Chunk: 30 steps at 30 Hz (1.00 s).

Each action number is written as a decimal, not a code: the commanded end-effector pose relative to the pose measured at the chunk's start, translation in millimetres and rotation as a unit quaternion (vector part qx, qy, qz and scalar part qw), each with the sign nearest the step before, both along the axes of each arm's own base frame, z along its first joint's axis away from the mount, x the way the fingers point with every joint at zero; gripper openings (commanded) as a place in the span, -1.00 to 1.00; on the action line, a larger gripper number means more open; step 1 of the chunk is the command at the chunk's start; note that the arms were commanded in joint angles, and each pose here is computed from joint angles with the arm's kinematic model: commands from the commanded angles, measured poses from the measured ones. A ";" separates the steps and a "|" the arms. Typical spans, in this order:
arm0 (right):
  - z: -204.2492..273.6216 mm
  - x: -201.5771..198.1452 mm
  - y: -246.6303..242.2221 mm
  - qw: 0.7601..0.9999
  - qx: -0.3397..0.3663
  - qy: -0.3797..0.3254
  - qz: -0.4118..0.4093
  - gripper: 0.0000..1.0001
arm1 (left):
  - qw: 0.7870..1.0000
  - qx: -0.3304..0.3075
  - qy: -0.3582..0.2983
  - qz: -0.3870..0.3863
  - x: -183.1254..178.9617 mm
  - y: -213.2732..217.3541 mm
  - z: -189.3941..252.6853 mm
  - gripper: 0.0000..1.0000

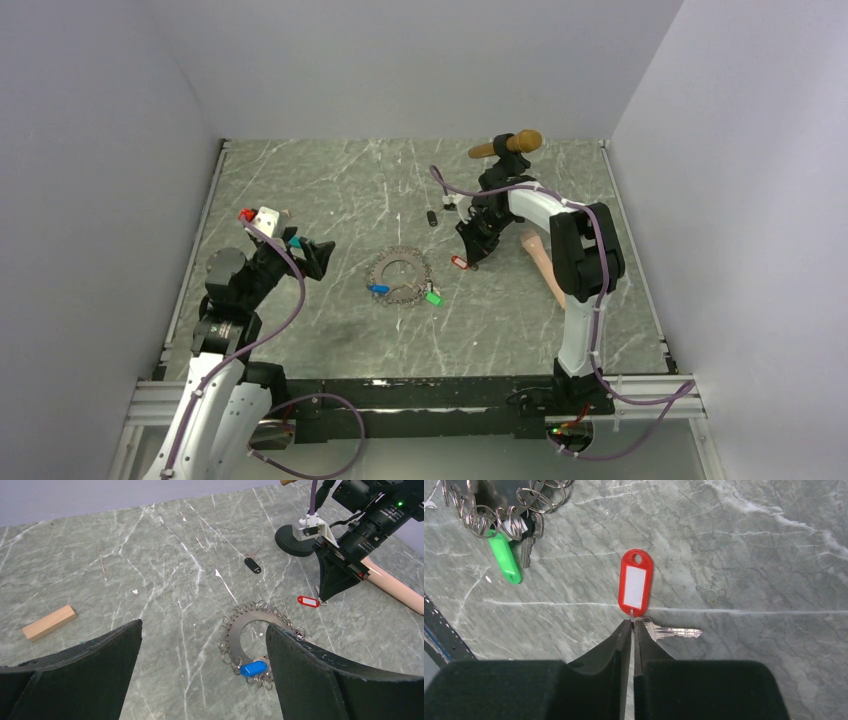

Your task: Put the keys on the keyring

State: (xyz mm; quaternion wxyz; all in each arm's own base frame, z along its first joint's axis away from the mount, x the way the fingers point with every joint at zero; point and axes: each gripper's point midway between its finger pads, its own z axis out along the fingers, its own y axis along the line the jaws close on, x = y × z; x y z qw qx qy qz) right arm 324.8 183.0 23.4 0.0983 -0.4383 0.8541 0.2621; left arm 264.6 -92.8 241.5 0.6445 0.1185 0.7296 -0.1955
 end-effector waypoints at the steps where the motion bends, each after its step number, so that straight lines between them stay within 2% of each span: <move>1: 2.3 4.2 0.4 1.000 0.002 -0.008 0.002 -0.85 | 0.999 -0.002 -0.035 -0.007 -1.4 -1.7 26.4 0.99; 4: 2.0 3.0 1.0 1.000 0.004 -0.005 0.003 -1.00 | 0.999 -0.001 -0.034 -0.007 -1.5 -1.8 26.1 0.97; 11: 15.1 0.4 5.9 0.999 0.026 -0.010 0.016 -1.00 | 0.999 -0.003 -0.036 -0.029 -4.5 -8.2 26.3 0.97; 18: 69.6 -18.3 16.1 0.991 0.110 -0.036 0.064 -1.00 | 0.986 -0.022 -0.059 -0.152 -23.2 -45.2 30.7 0.98; 24: 117.5 -46.7 20.6 0.974 0.173 -0.107 0.104 -1.00 | 0.966 -0.105 -0.039 -0.233 -45.9 -78.0 39.7 0.97; 30: 143.2 -77.5 22.4 0.955 0.220 -0.146 0.135 -1.00 | 0.953 -0.156 -0.049 -0.257 -76.2 -112.7 39.4 0.98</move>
